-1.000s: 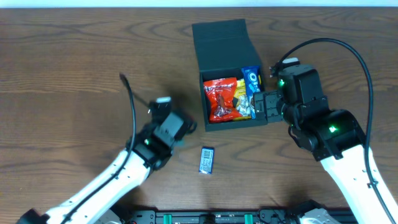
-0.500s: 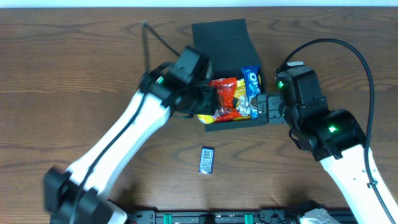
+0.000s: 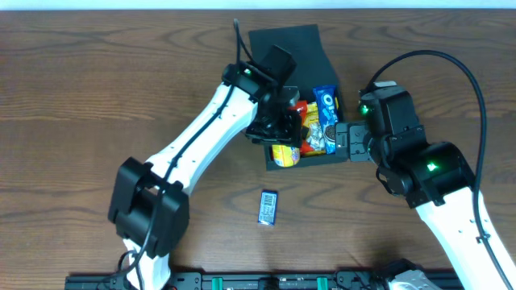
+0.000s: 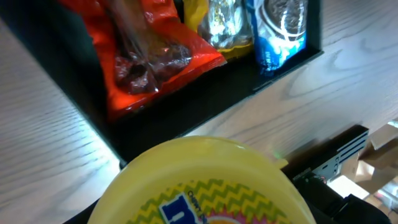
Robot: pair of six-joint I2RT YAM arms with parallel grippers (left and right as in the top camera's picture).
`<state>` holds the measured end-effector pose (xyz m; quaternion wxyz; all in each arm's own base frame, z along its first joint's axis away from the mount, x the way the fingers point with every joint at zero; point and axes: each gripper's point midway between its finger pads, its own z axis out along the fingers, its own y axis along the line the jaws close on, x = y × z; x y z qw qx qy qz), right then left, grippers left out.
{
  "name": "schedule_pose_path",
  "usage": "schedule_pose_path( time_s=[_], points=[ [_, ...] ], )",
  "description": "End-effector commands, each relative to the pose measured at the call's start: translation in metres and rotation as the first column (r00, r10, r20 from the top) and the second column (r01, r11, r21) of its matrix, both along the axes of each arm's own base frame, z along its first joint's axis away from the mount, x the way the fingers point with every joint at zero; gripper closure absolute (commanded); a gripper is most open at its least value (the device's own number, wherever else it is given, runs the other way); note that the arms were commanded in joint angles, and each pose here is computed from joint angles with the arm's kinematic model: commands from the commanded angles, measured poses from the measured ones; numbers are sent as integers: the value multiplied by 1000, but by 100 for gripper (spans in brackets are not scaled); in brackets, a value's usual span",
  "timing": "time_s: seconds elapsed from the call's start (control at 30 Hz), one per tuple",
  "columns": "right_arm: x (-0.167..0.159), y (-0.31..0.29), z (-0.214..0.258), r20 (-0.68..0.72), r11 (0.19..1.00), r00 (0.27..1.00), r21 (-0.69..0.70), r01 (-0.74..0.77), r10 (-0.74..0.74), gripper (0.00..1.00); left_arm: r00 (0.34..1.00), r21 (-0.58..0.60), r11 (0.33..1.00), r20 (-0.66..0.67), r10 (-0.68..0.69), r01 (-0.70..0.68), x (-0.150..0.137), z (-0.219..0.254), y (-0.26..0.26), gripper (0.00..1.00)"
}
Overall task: Pack container
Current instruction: 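Lift the Mentos bottle and carry it right into the box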
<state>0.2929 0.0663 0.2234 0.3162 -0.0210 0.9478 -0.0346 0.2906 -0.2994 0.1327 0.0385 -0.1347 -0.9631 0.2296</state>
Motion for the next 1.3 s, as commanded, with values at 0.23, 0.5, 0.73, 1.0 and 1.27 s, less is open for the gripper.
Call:
schedule_pose_path(
  time_s=[0.23,0.5,0.73,1.0,1.27],
  points=[
    [-1,-6,1,4,1000,1000,-5,30,-30,1,1000,29,999,-23,-13,14,6,-20,-4,94],
    [-2,-6,1,3,999,999,1,38,-38,1,1000,27,1000,28,10,-10,19,-21,-7,94],
    [-2,-6,1,2,999,999,1,38,-38,1,998,66,997,52,30,-33,25,-24,0,94],
    [-2,-5,1,0,999,999,4,36,-36,1,998,107,994,55,32,-37,24,-27,7,93],
    [-3,-6,0,-6,999,999,1,36,-36,1,998,131,990,50,47,-53,26,-36,9,70]
  ],
)
